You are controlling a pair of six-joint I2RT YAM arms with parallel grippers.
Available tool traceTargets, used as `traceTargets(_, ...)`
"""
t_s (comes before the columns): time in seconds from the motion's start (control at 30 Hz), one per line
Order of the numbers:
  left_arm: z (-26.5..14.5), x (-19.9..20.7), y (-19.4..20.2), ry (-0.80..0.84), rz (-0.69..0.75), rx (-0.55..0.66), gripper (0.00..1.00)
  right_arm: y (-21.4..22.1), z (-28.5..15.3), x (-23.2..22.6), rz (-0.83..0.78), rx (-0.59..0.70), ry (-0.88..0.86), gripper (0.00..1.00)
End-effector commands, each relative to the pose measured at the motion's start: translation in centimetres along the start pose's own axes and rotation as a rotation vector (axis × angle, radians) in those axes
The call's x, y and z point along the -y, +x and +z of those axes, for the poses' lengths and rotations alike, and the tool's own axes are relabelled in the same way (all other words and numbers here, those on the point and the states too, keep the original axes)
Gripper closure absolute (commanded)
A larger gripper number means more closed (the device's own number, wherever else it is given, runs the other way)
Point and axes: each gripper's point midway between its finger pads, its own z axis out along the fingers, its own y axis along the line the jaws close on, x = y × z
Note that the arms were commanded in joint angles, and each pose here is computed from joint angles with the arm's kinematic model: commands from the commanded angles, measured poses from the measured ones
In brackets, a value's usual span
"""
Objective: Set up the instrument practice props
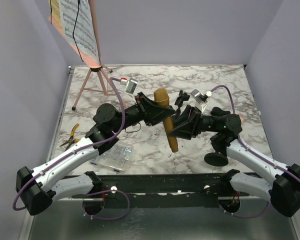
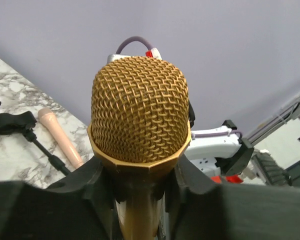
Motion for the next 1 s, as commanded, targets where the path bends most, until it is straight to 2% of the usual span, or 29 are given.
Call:
traceTargets(0.0, -0.9, 0.8, -2.0, -0.018, 0.049, 0.102, 0.96, -0.5, 0.4, 0.0, -0.046, 0.008, 0.025, 0.98)
traceTargets(0.03, -1.2, 0.5, -2.3, -0.046, 0.061, 0.117, 1.0, -0.2, 0.3, 0.5, -0.03, -0.003, 0.055, 0.88)
traceTargets(0.2, -3.4, -2.0, -3.2, -0.247, 0.172, 0.122, 1.0, -0.9, -1.0, 4.6, -0.082, -0.017, 0.36, 0.36)
traceTargets(0.33, -6.2, -4.1, -3.8, -0.438, 0.235, 0.115, 1.0, -1.8, -4.3, 7.7, -0.17, -0.007, 0.657, 0.12)
traceTargets(0.4, -7.4, -4.3, -3.8, -0.475, 0.25, 0.112, 1.0, -2.6, -6.5, 9.1, -0.206, 0.028, 0.814, 0.0)
traceTargets(0.53, -8.8, -4.3, -3.5, -0.501, 0.26, 0.102, 1.0, -5.3, -10.4, 11.3, -0.245, 0.081, 1.047, 0.0)
traceTargets(0.6, -9.1, -4.3, -3.3, -0.501, 0.26, 0.095, 1.0, -6.5, -10.8, 11.8, -0.279, 0.059, 1.021, 0.0)
traceTargets(0.7, -9.0, -4.2, -2.8, -0.486, 0.261, 0.072, 1.0, -9.2, -13.8, 13.6, -0.295, 0.087, 1.015, 0.0)
traceTargets(0.83, -8.9, -3.5, -2.2, -0.449, 0.235, 0.047, 1.0, -10.8, -17.2, 13.4, -0.366, 0.139, 0.853, 0.0)
traceTargets(0.9, -9.0, -3.0, -1.8, -0.424, 0.218, 0.037, 1.0, -10.2, -16.6, 12.8, -0.39, 0.077, 0.703, 0.01)
traceTargets(0.97, -9.2, -2.9, -1.5, -0.418, 0.207, 0.034, 1.0, -9.2, -15.6, 12.2, -0.388, -0.007, 0.55, 0.05)
